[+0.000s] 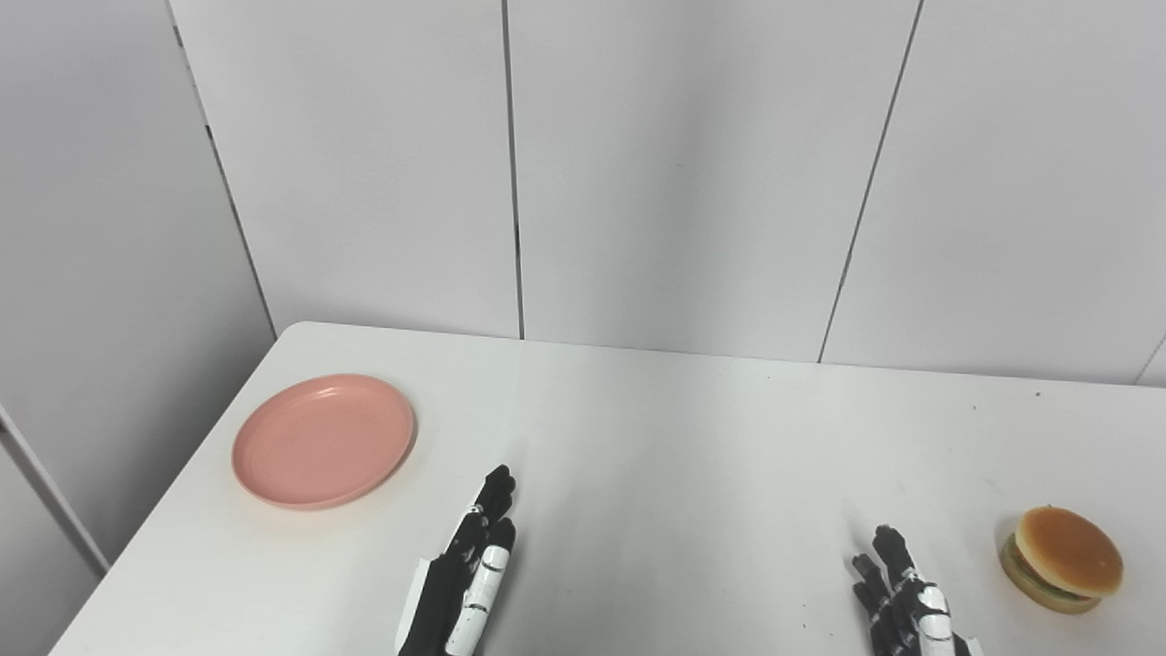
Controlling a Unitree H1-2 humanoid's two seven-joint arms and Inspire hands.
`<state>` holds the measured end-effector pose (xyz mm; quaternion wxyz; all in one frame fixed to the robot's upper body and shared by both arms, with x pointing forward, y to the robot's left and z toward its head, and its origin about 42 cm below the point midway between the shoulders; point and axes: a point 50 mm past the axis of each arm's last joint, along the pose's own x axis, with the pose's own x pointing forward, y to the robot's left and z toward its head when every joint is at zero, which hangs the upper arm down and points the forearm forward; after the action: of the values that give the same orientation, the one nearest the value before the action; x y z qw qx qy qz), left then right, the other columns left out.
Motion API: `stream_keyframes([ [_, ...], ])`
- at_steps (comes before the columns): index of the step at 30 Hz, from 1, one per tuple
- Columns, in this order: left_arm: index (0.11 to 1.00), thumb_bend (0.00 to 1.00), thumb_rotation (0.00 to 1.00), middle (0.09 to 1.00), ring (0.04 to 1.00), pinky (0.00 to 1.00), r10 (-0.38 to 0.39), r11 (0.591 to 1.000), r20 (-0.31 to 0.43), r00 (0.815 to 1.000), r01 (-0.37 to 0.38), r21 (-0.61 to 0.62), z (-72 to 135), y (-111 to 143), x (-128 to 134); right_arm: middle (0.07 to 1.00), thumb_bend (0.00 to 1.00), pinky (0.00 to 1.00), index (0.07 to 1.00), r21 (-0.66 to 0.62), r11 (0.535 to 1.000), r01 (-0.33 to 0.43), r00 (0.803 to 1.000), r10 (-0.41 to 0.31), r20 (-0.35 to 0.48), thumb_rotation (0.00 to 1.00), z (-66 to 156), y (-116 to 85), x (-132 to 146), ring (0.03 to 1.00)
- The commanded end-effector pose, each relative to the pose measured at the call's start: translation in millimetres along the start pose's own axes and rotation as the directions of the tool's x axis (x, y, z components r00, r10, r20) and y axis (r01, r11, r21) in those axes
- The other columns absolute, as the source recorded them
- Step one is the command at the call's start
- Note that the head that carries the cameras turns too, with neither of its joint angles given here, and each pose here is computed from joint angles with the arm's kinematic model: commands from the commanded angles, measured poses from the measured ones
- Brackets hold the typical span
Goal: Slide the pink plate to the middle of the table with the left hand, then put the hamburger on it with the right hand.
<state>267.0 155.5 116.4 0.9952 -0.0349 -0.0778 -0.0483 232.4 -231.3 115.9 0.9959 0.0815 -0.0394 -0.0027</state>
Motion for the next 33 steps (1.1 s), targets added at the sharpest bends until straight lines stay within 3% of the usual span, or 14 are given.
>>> stream_keyframes([
  [1,0.898,0.6,0.82,0.958,0.981,0.97,0.002,1.0,-0.021,1.0,-0.003,-0.019,-10,-9,-5,1.0,0.69,1.0,0.955,-0.008,1.0,0.023,0.997,-0.024,-0.08,1.0,-14,-13,-18,0.969],
  [11,0.911,0.61,0.8,0.962,0.978,0.96,-0.001,1.0,-0.028,1.0,0.0,-0.02,-13,-13,-2,1.0,0.74,1.0,0.974,-0.011,0.999,0.03,0.995,-0.031,-0.094,1.0,-13,-13,-16,0.984],
  [15,0.933,0.59,0.78,0.979,0.978,0.96,0.015,0.998,0.008,1.0,-0.015,-0.06,-7,-12,0,1.0,0.74,1.0,0.962,0.002,0.999,0.045,0.994,-0.045,-0.097,1.0,-13,-12,-14,0.98],
  [20,0.928,0.74,0.81,0.977,0.944,0.89,0.059,0.997,0.088,0.994,-0.054,-0.052,18,-4,17,1.0,0.72,1.0,0.947,-0.004,0.999,0.048,0.994,-0.048,-0.094,1.0,-16,-10,-10,0.971],
  [24,0.923,0.75,0.81,0.969,0.935,0.86,0.059,0.998,0.164,0.985,-0.055,-0.026,40,11,33,1.0,0.72,0.99,0.944,-0.006,0.999,0.048,0.994,-0.049,-0.095,1.0,-18,-7,-10,0.967],
  [33,0.902,0.81,0.76,0.942,0.89,0.85,0.097,0.987,0.316,0.944,-0.131,0.09,117,79,78,1.0,0.72,0.98,0.935,0.007,0.999,0.053,0.994,-0.052,-0.096,1.0,-16,-6,-11,0.964],
])
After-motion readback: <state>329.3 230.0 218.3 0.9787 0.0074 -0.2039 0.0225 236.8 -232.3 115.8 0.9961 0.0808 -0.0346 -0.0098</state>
